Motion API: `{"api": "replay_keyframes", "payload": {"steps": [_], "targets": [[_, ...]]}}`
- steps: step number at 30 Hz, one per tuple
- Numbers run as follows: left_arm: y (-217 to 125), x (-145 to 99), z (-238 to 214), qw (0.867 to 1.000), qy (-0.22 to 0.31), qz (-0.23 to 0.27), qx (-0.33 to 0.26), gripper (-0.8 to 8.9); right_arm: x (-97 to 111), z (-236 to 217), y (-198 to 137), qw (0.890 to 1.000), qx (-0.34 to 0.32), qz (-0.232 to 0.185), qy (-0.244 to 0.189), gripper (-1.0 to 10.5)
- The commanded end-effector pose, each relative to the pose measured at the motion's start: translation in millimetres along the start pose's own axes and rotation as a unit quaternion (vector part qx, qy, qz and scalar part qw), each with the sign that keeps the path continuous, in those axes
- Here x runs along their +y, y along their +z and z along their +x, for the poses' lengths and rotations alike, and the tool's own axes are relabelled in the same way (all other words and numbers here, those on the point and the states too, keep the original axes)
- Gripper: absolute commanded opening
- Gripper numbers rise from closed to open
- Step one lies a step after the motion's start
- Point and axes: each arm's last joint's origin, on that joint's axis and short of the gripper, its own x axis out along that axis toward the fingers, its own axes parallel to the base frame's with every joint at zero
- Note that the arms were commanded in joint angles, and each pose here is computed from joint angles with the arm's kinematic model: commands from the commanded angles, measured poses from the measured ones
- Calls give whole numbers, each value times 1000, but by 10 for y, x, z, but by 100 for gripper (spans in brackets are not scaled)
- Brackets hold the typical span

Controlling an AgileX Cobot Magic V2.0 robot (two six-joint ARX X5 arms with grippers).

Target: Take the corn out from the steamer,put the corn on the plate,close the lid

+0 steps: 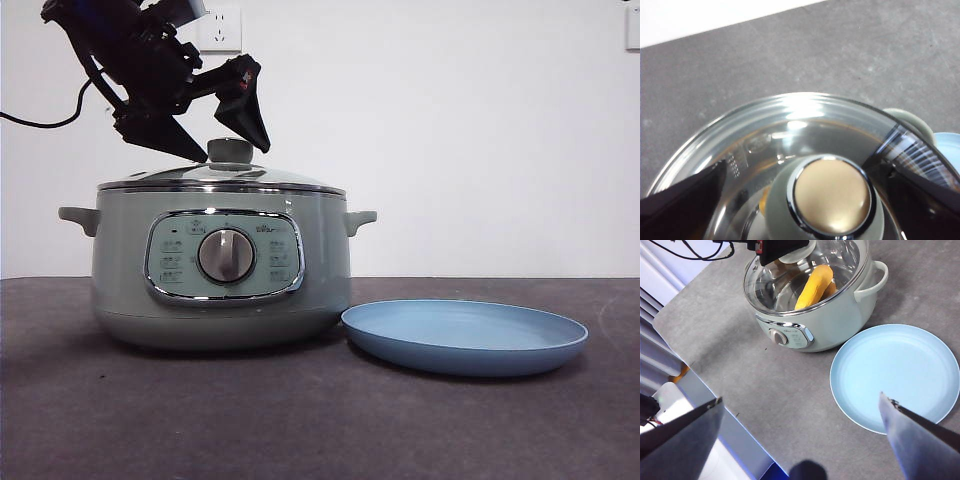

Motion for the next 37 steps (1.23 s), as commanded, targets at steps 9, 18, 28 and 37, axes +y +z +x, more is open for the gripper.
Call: {"api": "replay_keyframes", "payload": {"steps": [9, 18, 28, 37], "targets": [[-75, -34, 48, 1000, -6, -6, 29, 407, 3, -1, 9, 1000, -3, -1, 0, 540], [-89, -38, 48, 999, -7, -8, 36, 88, 4, -2, 9, 1000, -3, -1, 0, 539], [-56, -54, 38, 1000, -11, -4, 23, -8, 4, -2, 9, 1000, -3, -1, 0, 537], [162, -94, -202, 999, -27, 8, -39, -8, 3, -2, 9, 1000, -3, -1, -1, 537]]}}
